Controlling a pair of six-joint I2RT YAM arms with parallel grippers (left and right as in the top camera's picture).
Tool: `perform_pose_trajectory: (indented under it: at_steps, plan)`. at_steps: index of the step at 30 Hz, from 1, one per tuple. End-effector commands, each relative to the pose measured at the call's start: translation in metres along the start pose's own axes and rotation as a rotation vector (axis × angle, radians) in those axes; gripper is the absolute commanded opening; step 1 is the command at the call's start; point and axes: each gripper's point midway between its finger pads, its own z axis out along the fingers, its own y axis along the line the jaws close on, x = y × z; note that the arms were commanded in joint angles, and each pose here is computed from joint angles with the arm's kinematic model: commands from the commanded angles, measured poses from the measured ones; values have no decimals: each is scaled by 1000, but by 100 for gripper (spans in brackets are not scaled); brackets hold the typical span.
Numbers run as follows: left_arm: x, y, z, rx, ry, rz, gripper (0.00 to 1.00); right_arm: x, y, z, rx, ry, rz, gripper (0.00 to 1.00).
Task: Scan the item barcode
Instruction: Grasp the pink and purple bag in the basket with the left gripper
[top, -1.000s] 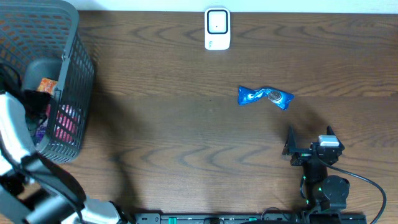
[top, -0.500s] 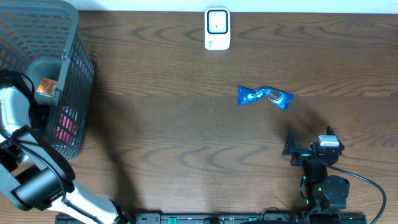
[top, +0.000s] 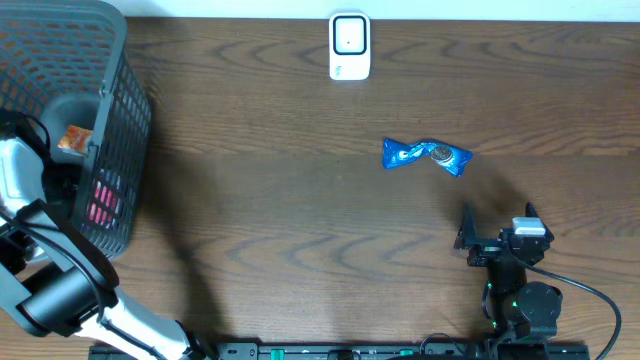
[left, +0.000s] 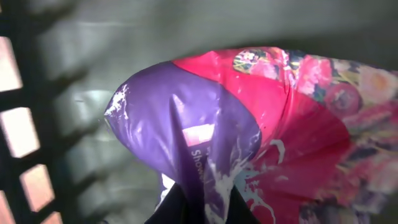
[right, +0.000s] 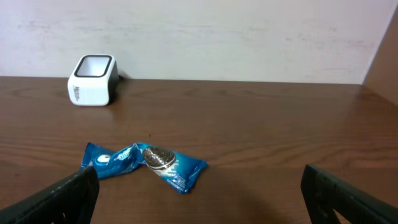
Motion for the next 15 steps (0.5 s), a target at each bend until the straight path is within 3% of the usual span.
perform_pose_trajectory:
  at_steps: [1,11,14,15]
  plan:
    - [-6,-25,-58,198,-50,19,7,0,-2,0,8,0,18,99]
    - [-22,-10,-253,650,-479,-19,7,0,-2,0,8,0,18,99]
    - [-17,2,-285,708,-562,2,8,0,-2,0,8,0,18,99]
    - [-17,8,-290,704,-581,-7,12,0,-2,0,8,0,18,99]
